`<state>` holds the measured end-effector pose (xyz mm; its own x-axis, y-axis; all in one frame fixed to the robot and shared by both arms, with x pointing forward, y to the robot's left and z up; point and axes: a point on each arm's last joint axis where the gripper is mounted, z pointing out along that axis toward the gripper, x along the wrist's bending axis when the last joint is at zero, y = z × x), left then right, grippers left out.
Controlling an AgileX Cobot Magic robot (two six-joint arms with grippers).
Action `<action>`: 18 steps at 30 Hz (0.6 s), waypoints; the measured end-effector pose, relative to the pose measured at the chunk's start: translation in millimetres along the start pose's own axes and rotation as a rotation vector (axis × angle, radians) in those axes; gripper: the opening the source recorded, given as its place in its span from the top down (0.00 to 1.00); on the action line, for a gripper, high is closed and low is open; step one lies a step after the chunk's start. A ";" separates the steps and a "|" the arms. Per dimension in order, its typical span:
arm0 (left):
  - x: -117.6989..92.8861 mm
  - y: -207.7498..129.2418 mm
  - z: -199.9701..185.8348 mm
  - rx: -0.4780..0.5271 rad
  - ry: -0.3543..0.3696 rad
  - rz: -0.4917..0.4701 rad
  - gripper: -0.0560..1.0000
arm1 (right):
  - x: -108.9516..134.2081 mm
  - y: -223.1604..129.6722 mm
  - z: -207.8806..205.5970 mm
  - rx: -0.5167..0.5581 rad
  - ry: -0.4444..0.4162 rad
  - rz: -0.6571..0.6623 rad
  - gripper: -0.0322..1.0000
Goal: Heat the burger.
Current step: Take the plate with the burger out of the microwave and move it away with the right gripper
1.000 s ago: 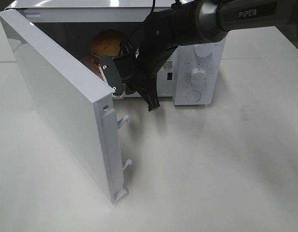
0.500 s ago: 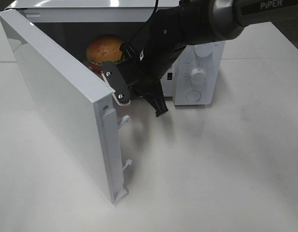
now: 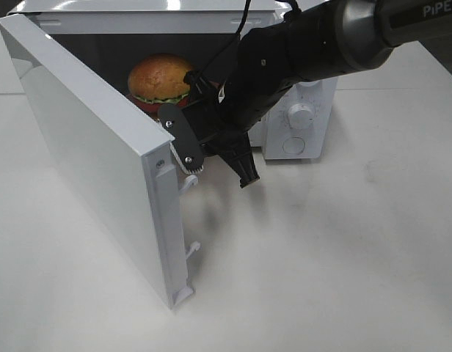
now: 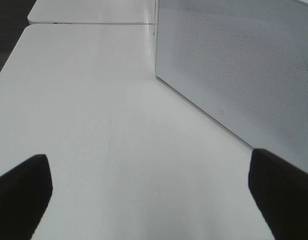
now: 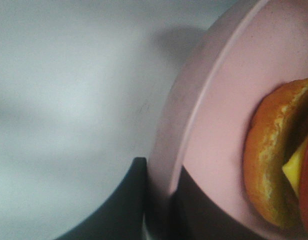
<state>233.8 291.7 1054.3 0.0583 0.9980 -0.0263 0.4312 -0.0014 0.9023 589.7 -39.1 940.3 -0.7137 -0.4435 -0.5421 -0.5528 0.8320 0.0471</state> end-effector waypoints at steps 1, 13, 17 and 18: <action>0.0 0.0 0.0 0.000 0.000 0.000 0.01 | 0.1 0.1 0.0 -0.005 0.001 -0.001 0.88; 0.0 0.0 0.0 0.000 0.000 0.000 0.01 | -3.4 1.8 -7.1 -0.072 -0.019 -0.034 0.88; 0.0 0.0 0.0 0.000 0.000 0.000 0.01 | -2.6 1.6 -9.3 -0.096 -0.004 -0.057 0.88; 0.0 0.0 0.0 0.000 0.000 0.000 0.01 | -2.6 1.6 -9.3 -0.096 -0.004 -0.057 0.88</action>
<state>233.8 291.7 1054.3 0.0583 0.9980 -0.0263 0.4312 -0.0014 0.9023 586.7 -39.7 949.6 -0.6784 -0.4876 -0.5495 -0.6312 0.7696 0.0962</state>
